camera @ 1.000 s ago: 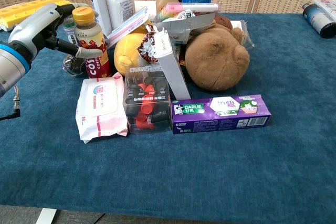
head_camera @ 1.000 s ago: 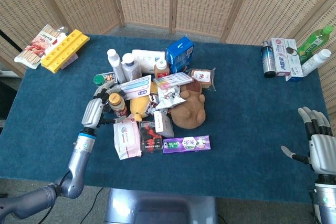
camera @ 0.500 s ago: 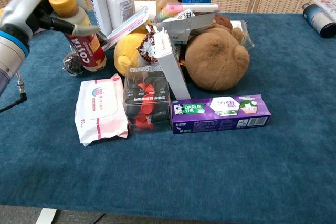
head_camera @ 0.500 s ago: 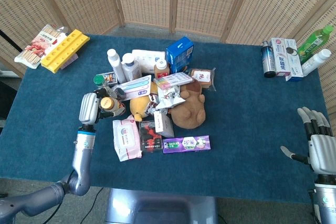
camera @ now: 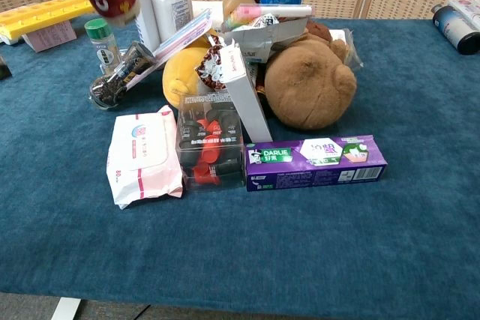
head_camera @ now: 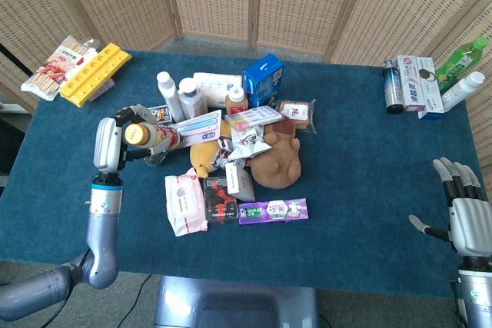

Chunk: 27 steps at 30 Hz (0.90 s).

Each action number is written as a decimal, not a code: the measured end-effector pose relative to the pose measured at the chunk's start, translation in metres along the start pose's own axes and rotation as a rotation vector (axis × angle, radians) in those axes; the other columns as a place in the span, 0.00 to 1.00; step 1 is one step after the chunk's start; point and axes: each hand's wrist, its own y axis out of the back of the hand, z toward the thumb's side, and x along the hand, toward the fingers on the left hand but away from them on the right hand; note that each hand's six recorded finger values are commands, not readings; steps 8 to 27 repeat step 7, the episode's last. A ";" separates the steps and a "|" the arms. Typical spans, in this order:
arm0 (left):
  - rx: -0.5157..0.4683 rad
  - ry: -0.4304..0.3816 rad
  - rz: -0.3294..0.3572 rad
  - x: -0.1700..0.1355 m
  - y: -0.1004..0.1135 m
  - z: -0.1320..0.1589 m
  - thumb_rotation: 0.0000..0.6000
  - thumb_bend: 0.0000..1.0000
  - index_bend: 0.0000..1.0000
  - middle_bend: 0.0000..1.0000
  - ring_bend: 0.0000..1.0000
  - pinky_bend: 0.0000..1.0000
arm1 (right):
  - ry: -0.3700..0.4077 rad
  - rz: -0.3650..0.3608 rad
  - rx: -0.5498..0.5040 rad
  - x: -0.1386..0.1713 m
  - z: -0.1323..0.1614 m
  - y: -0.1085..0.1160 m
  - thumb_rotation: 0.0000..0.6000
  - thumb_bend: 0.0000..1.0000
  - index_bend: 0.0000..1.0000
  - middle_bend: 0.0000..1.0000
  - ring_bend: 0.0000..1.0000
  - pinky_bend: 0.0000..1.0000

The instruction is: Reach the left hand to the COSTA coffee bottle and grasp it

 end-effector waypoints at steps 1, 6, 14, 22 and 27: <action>-0.001 -0.007 0.007 0.002 0.004 0.005 1.00 0.02 0.86 0.90 0.63 0.56 | 0.000 0.000 0.000 0.000 0.000 0.000 1.00 0.00 0.00 0.00 0.00 0.00; 0.012 -0.030 0.039 0.011 0.023 0.023 1.00 0.02 0.86 0.90 0.63 0.56 | 0.002 0.003 0.001 0.000 0.001 -0.001 1.00 0.00 0.00 0.00 0.00 0.00; 0.013 -0.030 0.041 0.012 0.024 0.024 1.00 0.02 0.86 0.90 0.63 0.56 | 0.002 0.003 0.001 0.001 0.001 -0.001 1.00 0.00 0.00 0.00 0.00 0.00; 0.013 -0.030 0.041 0.012 0.024 0.024 1.00 0.02 0.86 0.90 0.63 0.56 | 0.002 0.003 0.001 0.001 0.001 -0.001 1.00 0.00 0.00 0.00 0.00 0.00; 0.013 -0.030 0.041 0.012 0.024 0.024 1.00 0.02 0.86 0.90 0.63 0.56 | 0.002 0.003 0.001 0.001 0.001 -0.001 1.00 0.00 0.00 0.00 0.00 0.00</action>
